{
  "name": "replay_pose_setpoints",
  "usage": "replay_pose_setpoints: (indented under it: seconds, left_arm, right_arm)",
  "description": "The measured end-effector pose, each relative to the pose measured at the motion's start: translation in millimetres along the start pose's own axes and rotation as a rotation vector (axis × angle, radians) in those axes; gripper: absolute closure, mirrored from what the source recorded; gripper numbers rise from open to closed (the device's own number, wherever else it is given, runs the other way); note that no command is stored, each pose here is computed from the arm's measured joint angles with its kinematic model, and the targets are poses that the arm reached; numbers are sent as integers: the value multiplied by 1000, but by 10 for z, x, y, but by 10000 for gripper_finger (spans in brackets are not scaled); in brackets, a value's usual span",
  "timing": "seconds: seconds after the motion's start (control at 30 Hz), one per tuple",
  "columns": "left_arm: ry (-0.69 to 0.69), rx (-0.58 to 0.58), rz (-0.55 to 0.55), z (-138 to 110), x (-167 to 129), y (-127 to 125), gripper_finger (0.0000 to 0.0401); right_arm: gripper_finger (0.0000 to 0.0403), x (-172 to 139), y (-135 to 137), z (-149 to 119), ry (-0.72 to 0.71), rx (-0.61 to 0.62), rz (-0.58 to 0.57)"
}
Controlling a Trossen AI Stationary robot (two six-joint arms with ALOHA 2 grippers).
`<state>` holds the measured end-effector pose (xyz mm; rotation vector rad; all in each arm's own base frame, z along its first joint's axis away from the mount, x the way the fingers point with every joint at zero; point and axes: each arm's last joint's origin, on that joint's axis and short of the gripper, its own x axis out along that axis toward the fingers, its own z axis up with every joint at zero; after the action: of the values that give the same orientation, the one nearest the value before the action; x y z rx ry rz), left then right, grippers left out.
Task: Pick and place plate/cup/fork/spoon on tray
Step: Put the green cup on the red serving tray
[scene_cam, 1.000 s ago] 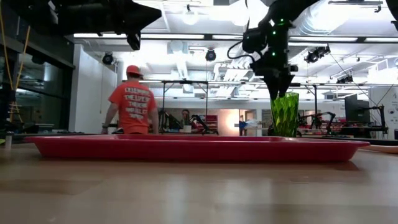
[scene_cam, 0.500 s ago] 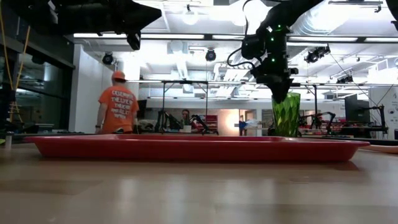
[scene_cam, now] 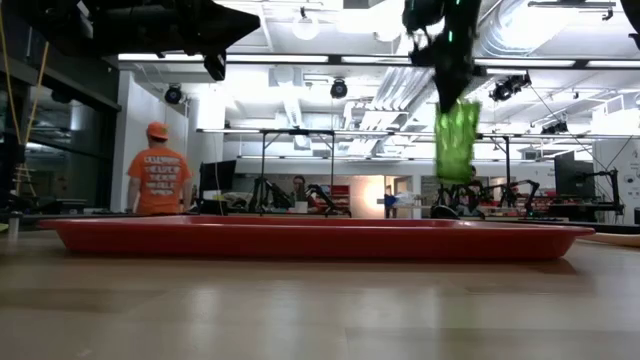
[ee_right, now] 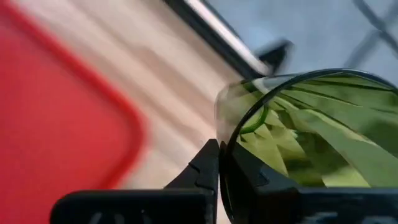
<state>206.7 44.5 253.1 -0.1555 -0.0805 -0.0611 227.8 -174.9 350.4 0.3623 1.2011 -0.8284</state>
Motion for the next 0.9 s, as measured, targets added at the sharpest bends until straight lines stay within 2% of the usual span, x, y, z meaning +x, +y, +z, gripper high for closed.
replay_pose_setpoints:
  seconds: [0.13, 0.23, 0.37, 0.5, 0.67, 0.9]
  left_arm:
    - [-1, 0, 5, 0, 0, 1, 401]
    - [-1, 0, 6, 0, 0, 2, 401]
    - [-15, 5, 3, 14, 0, -1, 401]
    - [-23, 7, 2, 22, -1, -3, 401]
    - [-22, 6, 1, 22, -1, -3, 401]
    - [-13, 2, -20, 8, 11, -46, 401]
  right_arm:
    - [399, -345, 329, -79, -82, -38, 128]
    - [400, -436, 667, -163, -81, -107, 196]
    - [401, -338, 1164, -252, -19, -231, 231]
    - [402, -145, 1477, -323, 86, -324, 205]
    - [402, 17, 1638, -324, 121, -370, 166]
    - [402, 264, 1581, -246, 155, -321, 192]
